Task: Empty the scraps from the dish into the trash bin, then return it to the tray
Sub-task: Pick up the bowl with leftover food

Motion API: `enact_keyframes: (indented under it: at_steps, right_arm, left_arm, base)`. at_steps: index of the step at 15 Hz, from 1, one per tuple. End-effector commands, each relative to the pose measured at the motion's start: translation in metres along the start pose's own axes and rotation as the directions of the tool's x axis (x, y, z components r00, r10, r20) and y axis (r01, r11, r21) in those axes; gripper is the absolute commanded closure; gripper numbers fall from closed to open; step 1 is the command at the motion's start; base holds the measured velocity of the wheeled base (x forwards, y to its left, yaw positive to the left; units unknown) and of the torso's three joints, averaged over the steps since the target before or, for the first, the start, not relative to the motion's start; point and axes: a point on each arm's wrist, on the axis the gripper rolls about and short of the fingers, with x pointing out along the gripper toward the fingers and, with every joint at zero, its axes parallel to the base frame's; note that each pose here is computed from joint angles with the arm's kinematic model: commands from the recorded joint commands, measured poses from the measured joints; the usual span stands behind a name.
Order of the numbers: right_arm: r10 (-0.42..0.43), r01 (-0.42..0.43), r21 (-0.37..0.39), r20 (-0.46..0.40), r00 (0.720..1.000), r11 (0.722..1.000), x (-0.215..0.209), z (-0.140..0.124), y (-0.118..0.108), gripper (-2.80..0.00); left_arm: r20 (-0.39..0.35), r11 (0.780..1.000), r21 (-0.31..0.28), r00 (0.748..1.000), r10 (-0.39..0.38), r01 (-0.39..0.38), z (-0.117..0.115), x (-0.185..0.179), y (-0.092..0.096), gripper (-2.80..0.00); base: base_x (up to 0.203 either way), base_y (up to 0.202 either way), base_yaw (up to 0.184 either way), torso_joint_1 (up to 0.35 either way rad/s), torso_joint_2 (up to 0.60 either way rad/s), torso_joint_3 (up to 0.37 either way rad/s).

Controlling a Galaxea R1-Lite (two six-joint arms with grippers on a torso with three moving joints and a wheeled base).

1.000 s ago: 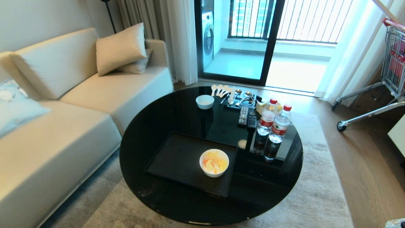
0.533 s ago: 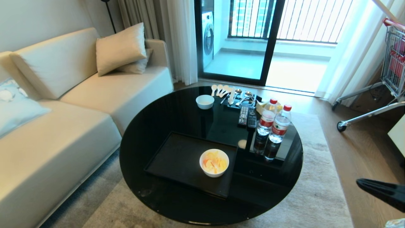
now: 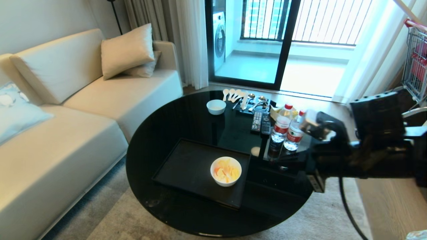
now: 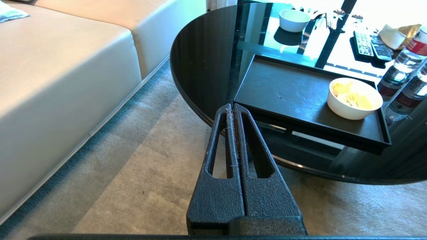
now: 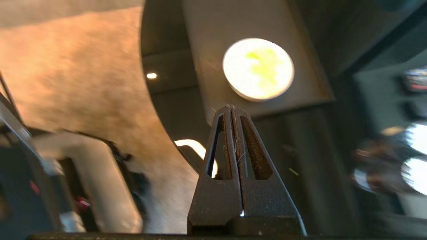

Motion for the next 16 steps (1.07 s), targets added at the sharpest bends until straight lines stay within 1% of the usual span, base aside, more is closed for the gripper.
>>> enact_keyframes:
  at_steps: [1,3,4,5,7,8,9,10,12,13,16]
  right_arm:
    - [0.035,-0.018,0.203,-0.08,0.996,0.979,0.069,0.011,0.005,0.0]
    - [-0.023,0.071,0.346,-0.141,0.99,0.936,0.101,0.028,0.013,0.0]
    - [-0.052,0.131,0.412,-0.196,0.979,0.902,0.115,0.033,0.017,0.0]
    - [-0.076,0.194,0.473,-0.257,0.964,0.86,0.129,0.035,0.022,0.0]
    - [-0.102,0.293,0.57,-0.344,0.934,0.768,0.153,0.037,0.027,0.0]
    - [-0.109,0.331,0.594,-0.378,0.919,0.733,0.163,0.036,0.028,-0.18]
    - [-0.114,0.365,0.605,-0.411,0.904,0.708,0.173,0.032,0.028,-2.8]
    - [-0.127,0.397,0.609,-0.437,0.891,0.687,0.182,0.028,0.028,-2.8]
    - [-0.165,0.442,0.599,-0.461,0.872,0.668,0.196,0.022,0.026,-2.8]
    - [-0.197,0.472,0.583,-0.472,0.859,0.661,0.204,0.018,0.025,-2.8]
    - [-0.326,0.582,0.518,-0.504,0.8,0.627,0.226,0.007,0.02,-2.8]
  left_arm:
    - [0.001,1.0,0.0,1.0,0.001,-0.001,0.0,0.0,0.0,0.0]
    - [0.001,1.0,0.0,1.0,0.001,-0.001,0.0,0.0,0.0,0.0]
    - [0.001,1.0,0.0,1.0,0.001,-0.001,0.0,0.0,0.0,0.0]
    - [0.001,1.0,0.0,1.0,0.001,-0.001,0.0,0.0,0.0,0.0]
    - [0.001,1.0,0.0,1.0,0.001,-0.001,0.0,0.0,0.0,0.0]
    - [0.001,1.0,0.0,1.0,0.001,-0.001,0.0,0.0,0.0,0.0]
    - [0.001,1.0,0.0,1.0,0.001,-0.001,0.0,0.0,0.0,0.0]
    - [0.001,1.0,0.0,1.0,0.001,-0.001,0.0,0.0,0.0,0.0]
    - [0.001,1.0,0.0,1.0,0.001,-0.001,0.0,0.0,0.0,0.0]
    - [0.001,1.0,0.0,1.0,0.001,-0.001,0.0,0.0,0.0,0.0]
    - [0.001,1.0,0.0,1.0,0.001,-0.001,0.0,0.0,0.0,0.0]
  base:
    - [0.0,0.0,0.0,0.0,0.0,0.0]
    - [0.0,0.0,0.0,0.0,0.0,0.0]
    - [0.0,0.0,0.0,0.0,0.0,0.0]
    - [0.0,0.0,0.0,0.0,0.0,0.0]
    - [0.0,0.0,0.0,0.0,0.0,0.0]
    - [0.0,0.0,0.0,0.0,0.0,0.0]
    - [0.0,0.0,0.0,0.0,0.0,0.0]
    - [0.0,0.0,0.0,0.0,0.0,0.0]
    - [0.0,0.0,0.0,0.0,0.0,0.0]
    - [0.0,0.0,0.0,0.0,0.0,0.0]
    - [0.0,0.0,0.0,0.0,0.0,0.0]
